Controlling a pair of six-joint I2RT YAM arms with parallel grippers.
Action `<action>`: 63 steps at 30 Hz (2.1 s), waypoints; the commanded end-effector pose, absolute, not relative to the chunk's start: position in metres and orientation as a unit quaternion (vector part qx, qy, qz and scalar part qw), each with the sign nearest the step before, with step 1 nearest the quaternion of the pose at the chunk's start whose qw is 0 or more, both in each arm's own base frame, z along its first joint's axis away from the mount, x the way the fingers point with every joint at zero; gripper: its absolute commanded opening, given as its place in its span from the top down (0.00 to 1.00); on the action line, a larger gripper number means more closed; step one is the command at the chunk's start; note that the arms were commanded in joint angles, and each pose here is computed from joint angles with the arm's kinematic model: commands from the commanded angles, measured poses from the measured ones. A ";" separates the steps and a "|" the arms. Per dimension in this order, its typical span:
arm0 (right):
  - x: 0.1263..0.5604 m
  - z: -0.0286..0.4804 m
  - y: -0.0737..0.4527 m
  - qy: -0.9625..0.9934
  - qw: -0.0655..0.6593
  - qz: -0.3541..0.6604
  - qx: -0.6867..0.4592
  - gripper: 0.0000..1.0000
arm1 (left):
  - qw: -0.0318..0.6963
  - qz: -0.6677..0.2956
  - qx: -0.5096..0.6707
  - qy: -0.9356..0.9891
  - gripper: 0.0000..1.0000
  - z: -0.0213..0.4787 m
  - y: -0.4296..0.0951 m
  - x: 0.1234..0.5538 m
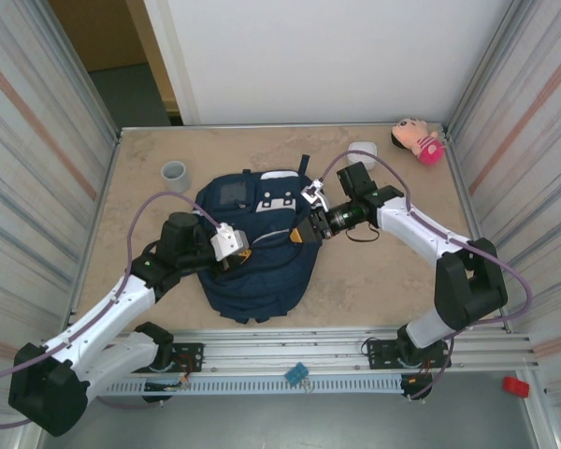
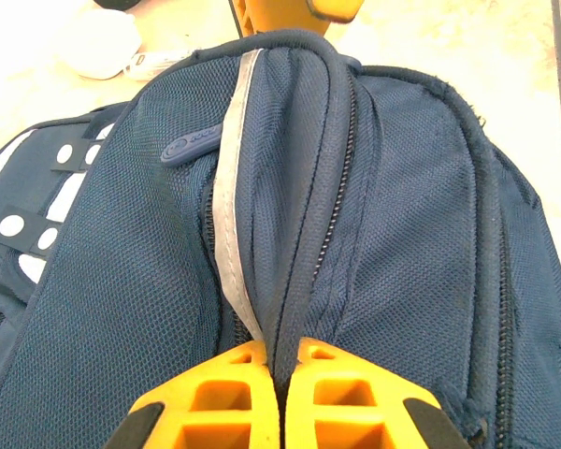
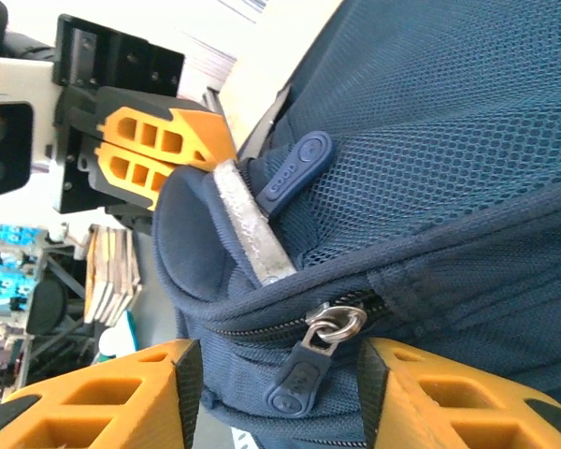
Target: Pack books, pencil case, and school supplies into a backpack
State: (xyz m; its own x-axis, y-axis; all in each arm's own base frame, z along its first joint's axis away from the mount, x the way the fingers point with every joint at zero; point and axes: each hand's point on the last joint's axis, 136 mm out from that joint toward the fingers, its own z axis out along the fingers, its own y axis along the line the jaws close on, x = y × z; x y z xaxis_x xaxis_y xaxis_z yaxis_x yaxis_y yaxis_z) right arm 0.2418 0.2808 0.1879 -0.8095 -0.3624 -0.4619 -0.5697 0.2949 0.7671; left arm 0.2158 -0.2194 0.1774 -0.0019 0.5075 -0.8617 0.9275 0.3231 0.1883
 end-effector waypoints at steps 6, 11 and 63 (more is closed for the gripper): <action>0.238 0.176 0.275 0.830 0.097 0.473 -0.279 0.73 | 0.535 -0.226 0.533 0.615 1.00 0.227 -0.228 0.226; 0.236 0.187 0.276 0.825 0.112 0.482 -0.272 0.85 | 0.535 -0.219 0.527 0.623 1.00 0.228 -0.227 0.230; 0.211 0.228 0.299 0.835 0.033 0.543 -0.087 0.63 | 0.535 -0.142 0.492 0.672 1.00 0.215 -0.217 0.257</action>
